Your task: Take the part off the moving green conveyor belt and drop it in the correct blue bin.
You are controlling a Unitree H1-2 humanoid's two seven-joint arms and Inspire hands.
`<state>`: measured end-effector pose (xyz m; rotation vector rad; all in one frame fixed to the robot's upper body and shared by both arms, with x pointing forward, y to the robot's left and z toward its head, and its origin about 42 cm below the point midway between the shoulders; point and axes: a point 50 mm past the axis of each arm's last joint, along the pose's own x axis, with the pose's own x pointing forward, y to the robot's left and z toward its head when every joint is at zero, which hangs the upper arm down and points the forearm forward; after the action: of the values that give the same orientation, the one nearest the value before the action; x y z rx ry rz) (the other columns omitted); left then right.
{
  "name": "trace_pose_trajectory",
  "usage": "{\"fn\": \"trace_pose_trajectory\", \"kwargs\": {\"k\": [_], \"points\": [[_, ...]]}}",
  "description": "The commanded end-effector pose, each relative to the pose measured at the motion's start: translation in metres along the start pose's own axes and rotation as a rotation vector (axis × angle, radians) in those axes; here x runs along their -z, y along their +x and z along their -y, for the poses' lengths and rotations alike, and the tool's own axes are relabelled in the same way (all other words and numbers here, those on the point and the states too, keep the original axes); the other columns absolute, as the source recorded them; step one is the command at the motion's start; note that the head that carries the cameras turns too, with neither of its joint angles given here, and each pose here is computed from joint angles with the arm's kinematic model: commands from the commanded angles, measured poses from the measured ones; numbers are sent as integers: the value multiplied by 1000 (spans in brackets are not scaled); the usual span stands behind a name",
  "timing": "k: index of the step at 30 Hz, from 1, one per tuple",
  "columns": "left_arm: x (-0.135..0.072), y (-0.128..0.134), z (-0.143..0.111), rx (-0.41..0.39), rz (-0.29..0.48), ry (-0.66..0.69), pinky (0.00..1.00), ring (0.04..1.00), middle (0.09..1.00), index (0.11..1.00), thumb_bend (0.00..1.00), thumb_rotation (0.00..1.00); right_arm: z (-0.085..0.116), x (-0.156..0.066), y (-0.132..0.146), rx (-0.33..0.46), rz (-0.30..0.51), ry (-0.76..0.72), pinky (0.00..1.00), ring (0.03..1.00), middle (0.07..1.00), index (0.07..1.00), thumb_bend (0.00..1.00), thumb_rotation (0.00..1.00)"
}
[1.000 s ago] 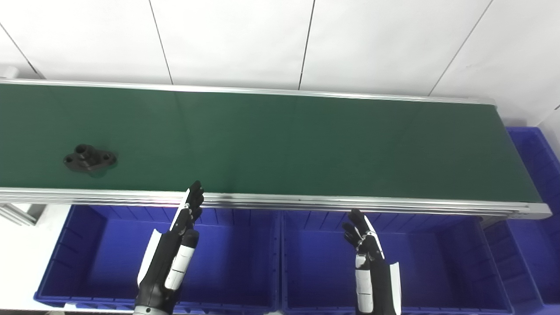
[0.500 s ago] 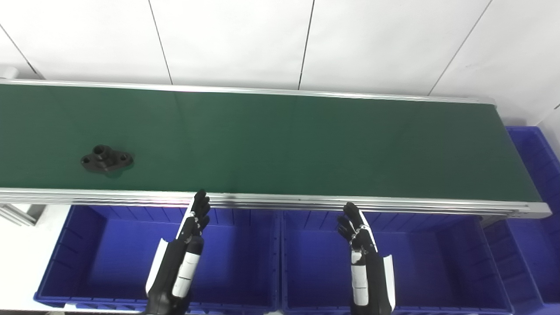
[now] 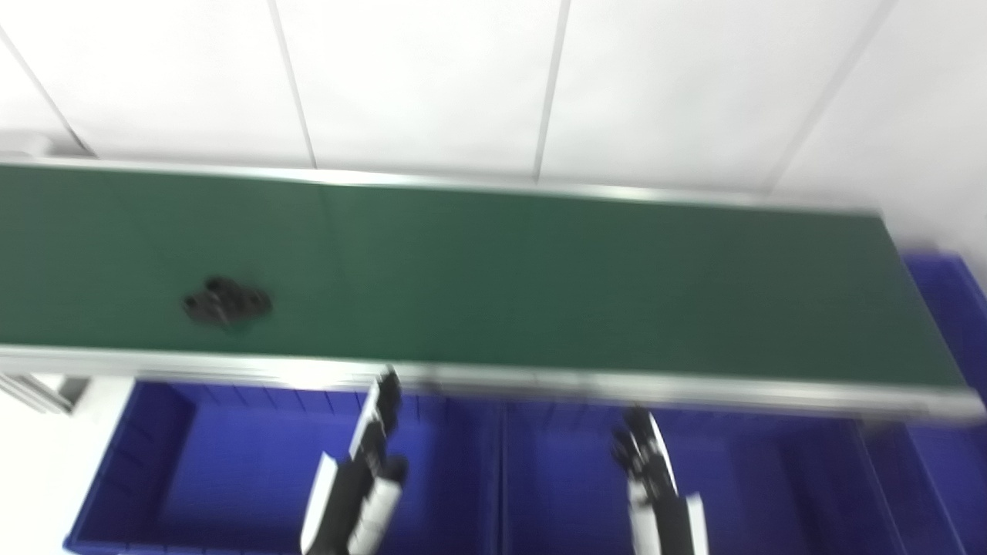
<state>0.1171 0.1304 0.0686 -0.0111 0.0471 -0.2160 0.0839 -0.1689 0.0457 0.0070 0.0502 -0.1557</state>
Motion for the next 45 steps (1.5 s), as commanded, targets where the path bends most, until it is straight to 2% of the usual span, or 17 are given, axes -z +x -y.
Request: {"fn": "trace_pose_trajectory", "kwargs": {"k": [1,5,11,17,18,20,23,27,29,30,31,36,38,45], "points": [[-7,5,7,-1,74,2,989,979,1000,1000,598,931,2,-7,2,0,69,30,894,919,958,973,674,975],[-2,8,12,-5,80,21,950,960,1000,1000,601,929,7,-4,5,14,58,37,844,903,952,967,662,972],[2,12,17,0,73,4,916,944,1000,1000,589,869,13,0,9,6,51,44,846,907,963,987,611,973],[4,15,24,1,67,-9,862,924,992,1000,555,822,19,3,11,19,45,38,886,910,952,988,642,963],[4,16,25,1,68,-9,851,919,989,1000,556,817,20,3,12,20,45,32,886,907,948,987,639,946],[4,18,28,3,69,-7,816,902,982,1000,565,813,23,3,13,19,49,18,881,895,937,984,647,825],[3,20,32,8,67,-7,803,897,979,1000,565,795,26,-1,14,17,72,-28,861,884,937,989,628,709],[3,22,35,17,66,-5,808,901,981,1000,546,772,32,-16,22,9,146,-86,855,898,952,999,643,549],[3,24,35,15,67,-17,805,895,976,1000,539,746,34,-27,30,6,197,-129,882,893,948,1000,684,426],[4,24,35,14,67,-20,801,893,974,1000,546,741,34,-32,35,3,217,-159,872,883,942,998,699,394],[4,25,35,13,68,-20,800,893,974,1000,547,740,34,-39,45,-9,241,-203,869,880,940,998,703,389],[3,28,35,16,75,-3,781,888,973,1000,553,737,27,-64,82,-34,309,-357,803,813,889,944,844,336],[3,29,34,19,74,-2,776,890,972,1000,548,732,21,-74,99,-53,332,-407,735,790,863,910,907,322],[2,31,33,22,65,-11,773,885,969,1000,567,731,2,-100,151,-122,426,-539,671,756,824,867,956,260]]}}
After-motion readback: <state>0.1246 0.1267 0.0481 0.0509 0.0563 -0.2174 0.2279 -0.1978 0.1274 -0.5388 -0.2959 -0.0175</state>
